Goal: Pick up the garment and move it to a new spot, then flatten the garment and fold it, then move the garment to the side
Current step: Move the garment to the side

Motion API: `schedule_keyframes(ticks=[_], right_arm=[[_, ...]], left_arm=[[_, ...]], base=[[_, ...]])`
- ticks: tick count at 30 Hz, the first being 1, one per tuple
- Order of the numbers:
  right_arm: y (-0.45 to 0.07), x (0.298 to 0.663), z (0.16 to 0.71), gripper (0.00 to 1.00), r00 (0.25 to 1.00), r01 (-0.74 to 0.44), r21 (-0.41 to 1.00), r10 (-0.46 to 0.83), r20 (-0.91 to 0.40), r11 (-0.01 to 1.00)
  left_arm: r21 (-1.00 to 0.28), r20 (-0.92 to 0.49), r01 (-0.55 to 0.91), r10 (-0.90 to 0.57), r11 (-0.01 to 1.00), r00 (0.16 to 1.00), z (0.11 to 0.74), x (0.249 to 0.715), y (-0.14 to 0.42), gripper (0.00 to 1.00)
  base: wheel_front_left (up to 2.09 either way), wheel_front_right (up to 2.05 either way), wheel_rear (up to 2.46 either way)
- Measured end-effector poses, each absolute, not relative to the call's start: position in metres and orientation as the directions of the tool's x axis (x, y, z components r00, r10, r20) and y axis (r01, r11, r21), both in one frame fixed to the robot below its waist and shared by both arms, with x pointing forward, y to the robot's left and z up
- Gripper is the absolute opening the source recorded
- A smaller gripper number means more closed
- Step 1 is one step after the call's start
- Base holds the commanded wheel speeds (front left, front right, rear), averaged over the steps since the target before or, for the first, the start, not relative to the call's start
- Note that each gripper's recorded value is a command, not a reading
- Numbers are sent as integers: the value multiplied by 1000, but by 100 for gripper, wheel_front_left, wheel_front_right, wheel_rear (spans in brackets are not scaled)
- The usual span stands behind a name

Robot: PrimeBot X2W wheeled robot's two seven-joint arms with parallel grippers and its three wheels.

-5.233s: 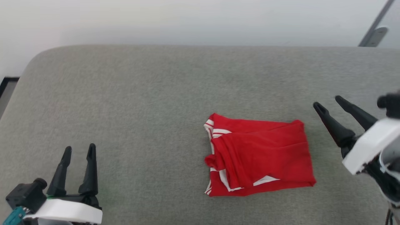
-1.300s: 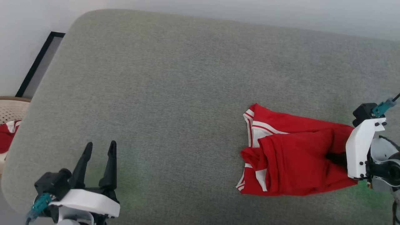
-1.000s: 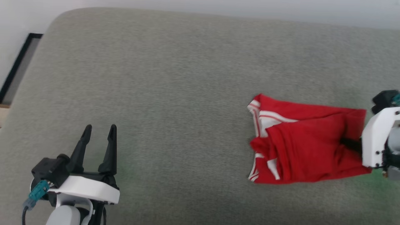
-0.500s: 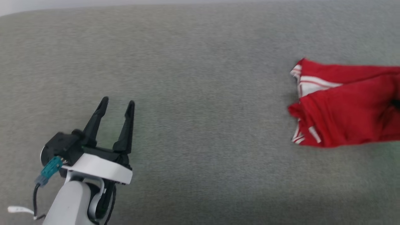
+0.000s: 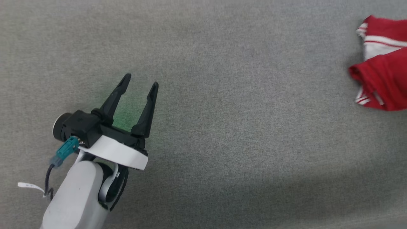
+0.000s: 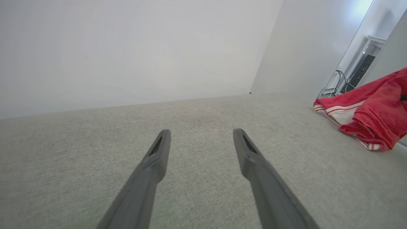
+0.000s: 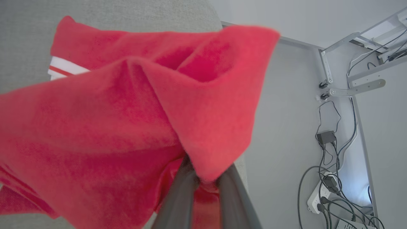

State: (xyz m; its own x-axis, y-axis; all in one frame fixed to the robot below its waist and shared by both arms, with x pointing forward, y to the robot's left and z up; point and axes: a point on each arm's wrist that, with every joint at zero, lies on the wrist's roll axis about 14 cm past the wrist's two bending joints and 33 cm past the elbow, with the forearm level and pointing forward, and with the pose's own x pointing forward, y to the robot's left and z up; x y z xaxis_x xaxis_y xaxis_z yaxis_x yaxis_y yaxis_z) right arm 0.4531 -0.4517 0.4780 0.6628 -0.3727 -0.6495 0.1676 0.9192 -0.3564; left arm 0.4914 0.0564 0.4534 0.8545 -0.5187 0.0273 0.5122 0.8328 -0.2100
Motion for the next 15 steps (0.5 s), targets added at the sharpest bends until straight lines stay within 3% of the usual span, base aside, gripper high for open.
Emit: schedule_keyframes(ticks=[13, 14, 15], right_arm=[[-476, 469, 448, 0, 638, 168, -485, -469, -611, 859], [-475, 471, 445, 10, 639, 174, -478, -469, -610, 861], [-474, 474, 443, 28, 641, 180, -473, -468, -608, 862]], left_arm=[[-211, 2, 522, -534, 826, 845, 436, 502, 55, 100], [-210, -2, 520, -533, 828, 846, 434, 502, 57, 100], [-210, -4, 518, -530, 830, 848, 434, 502, 58, 100]], base=[[0, 0, 0], [0, 0, 0], [0, 0, 0]])
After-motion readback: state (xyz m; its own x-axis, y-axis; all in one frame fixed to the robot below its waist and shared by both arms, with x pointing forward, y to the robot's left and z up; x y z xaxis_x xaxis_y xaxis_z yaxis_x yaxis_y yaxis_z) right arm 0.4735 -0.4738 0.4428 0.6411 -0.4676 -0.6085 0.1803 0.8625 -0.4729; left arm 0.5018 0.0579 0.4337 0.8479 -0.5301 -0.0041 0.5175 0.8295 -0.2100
